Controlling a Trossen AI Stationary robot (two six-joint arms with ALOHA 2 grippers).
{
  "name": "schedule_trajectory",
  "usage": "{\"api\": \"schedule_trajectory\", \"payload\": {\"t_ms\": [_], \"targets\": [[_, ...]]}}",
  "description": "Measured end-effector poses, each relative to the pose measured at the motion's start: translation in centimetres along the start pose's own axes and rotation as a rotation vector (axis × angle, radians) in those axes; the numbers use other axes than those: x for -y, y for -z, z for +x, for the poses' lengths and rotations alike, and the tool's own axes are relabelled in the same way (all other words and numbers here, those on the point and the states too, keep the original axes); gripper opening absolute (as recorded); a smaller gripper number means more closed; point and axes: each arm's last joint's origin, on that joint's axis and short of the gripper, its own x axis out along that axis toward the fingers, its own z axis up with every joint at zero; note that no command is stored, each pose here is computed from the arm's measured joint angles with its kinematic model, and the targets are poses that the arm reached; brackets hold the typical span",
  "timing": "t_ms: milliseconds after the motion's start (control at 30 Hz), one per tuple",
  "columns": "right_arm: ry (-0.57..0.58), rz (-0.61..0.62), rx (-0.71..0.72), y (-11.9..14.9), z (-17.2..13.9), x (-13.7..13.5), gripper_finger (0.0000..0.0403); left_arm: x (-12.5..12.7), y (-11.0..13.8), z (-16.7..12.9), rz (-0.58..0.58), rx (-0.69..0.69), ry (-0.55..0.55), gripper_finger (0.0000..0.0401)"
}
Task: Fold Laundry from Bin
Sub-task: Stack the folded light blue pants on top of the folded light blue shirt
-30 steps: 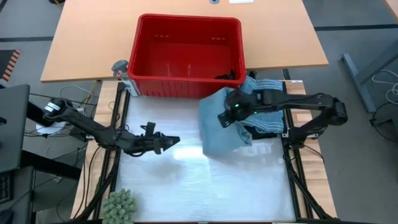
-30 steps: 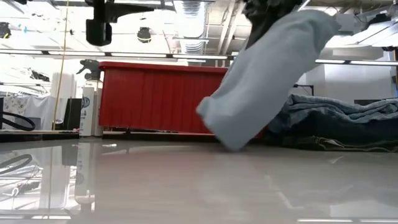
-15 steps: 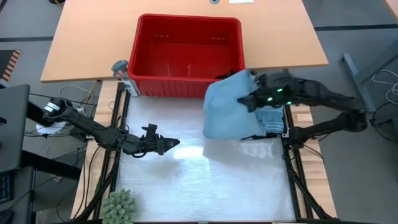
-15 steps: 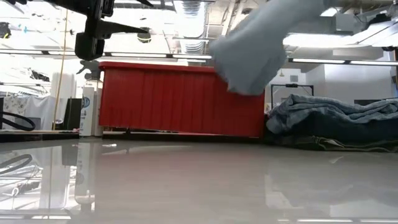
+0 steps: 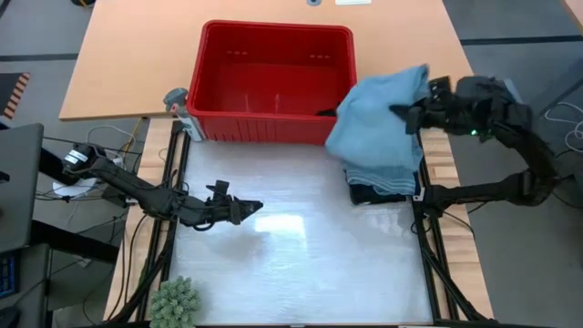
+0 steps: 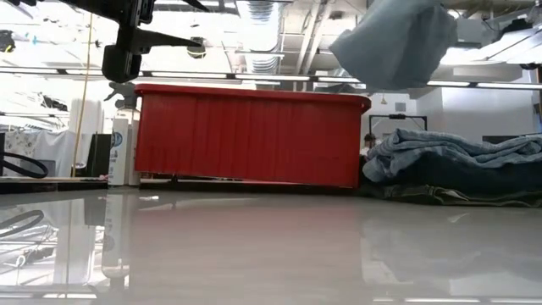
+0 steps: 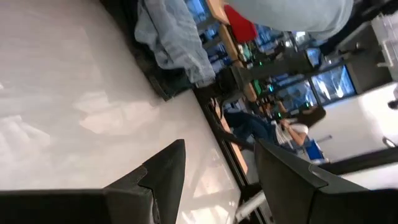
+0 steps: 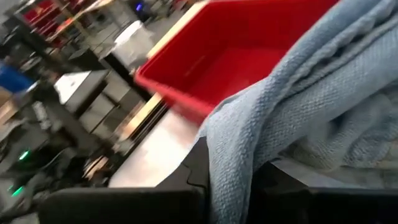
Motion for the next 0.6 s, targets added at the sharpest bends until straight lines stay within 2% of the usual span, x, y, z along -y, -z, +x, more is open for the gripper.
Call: {"api": "schedule_trajectory", "payload": {"t_ms": [133,300,600], "targets": [[0.058,-0.028,0.038,-0.9,-0.6,0.9,0.0063,0.0,-0.1,0.0,0.001,0.04,-0.016,0.0183],[0.123,-0.071,-0.087,-0.6,0.1,2.5,0.0063,-0.1,-0.1,0.0,0.006,0.039,-0.022,0.0183],[0.009,-0.126,-0.182,-1.4,2.0,5.9,0.0063,-0.2,0.0,0.0,0.008,0.034,-0.035,0.0183]]}}
